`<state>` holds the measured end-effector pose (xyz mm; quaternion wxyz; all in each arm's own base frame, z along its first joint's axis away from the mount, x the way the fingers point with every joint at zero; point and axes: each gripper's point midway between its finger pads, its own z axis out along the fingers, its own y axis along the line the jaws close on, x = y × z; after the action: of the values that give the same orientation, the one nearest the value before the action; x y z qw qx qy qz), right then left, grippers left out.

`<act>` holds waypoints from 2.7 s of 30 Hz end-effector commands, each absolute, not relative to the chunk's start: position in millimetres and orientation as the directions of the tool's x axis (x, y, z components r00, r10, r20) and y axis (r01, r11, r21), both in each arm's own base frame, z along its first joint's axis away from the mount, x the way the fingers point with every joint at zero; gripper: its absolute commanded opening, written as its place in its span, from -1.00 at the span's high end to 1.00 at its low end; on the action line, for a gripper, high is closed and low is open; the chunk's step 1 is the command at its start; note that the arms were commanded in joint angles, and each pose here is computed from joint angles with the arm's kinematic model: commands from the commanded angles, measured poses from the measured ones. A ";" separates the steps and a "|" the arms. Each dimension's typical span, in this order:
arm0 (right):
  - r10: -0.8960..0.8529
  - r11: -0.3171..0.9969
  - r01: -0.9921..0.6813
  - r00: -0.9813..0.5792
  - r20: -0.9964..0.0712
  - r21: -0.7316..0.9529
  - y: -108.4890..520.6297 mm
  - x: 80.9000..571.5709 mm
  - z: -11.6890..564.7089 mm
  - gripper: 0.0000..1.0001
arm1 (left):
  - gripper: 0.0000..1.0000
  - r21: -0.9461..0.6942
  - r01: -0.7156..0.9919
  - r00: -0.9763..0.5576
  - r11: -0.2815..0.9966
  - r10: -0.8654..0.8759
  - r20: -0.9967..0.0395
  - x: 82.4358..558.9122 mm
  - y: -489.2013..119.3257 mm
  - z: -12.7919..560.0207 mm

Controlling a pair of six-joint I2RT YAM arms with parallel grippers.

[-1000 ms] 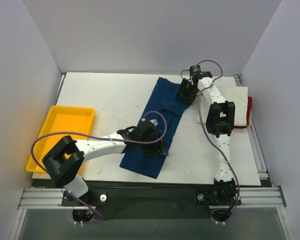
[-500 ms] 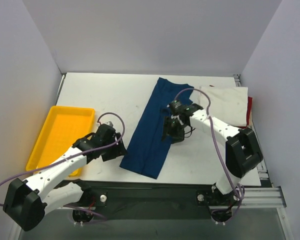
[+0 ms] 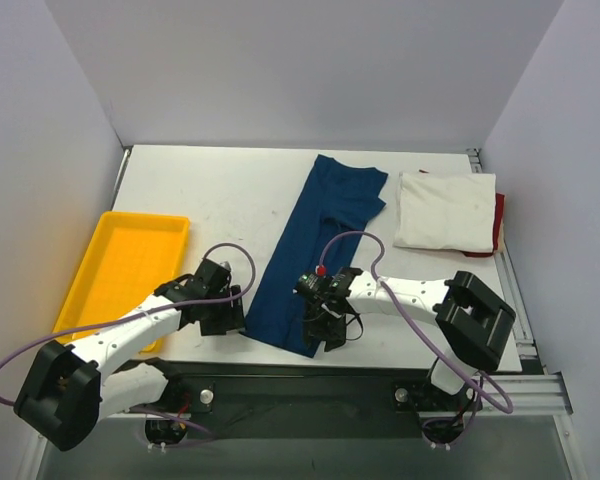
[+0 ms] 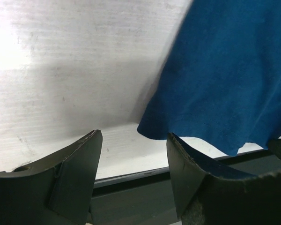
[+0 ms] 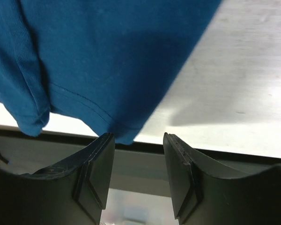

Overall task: Fold and stack the t-shirts
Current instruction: Rotate the tshirt 90 degrees, then grab the bottom of the folded rectangular tshirt with both arms

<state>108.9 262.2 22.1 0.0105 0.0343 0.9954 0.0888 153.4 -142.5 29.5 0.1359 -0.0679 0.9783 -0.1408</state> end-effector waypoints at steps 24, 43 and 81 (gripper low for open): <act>0.140 0.990 0.138 -0.988 -0.059 0.035 265.3 99.3 19.5 0.59 | 0.13 -0.350 0.019 -0.971 0.937 -0.066 -0.230 165.9 -160.7 5.8; 0.211 0.977 0.212 -0.974 -0.081 -0.005 228.6 84.5 15.1 0.85 | 1.00 -0.388 0.031 -0.985 0.921 -0.038 -0.169 139.8 -169.5 -6.7; 0.249 0.965 0.239 -0.965 -0.086 0.110 226.1 77.6 2.3 0.27 | 0.55 -0.415 -0.017 -0.989 0.910 -0.077 -0.129 117.5 -170.5 -2.6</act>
<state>81.5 232.9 8.2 0.0524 0.1252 0.9884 0.0674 137.0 -191.7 17.2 0.1026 -0.0257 0.9582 -0.2659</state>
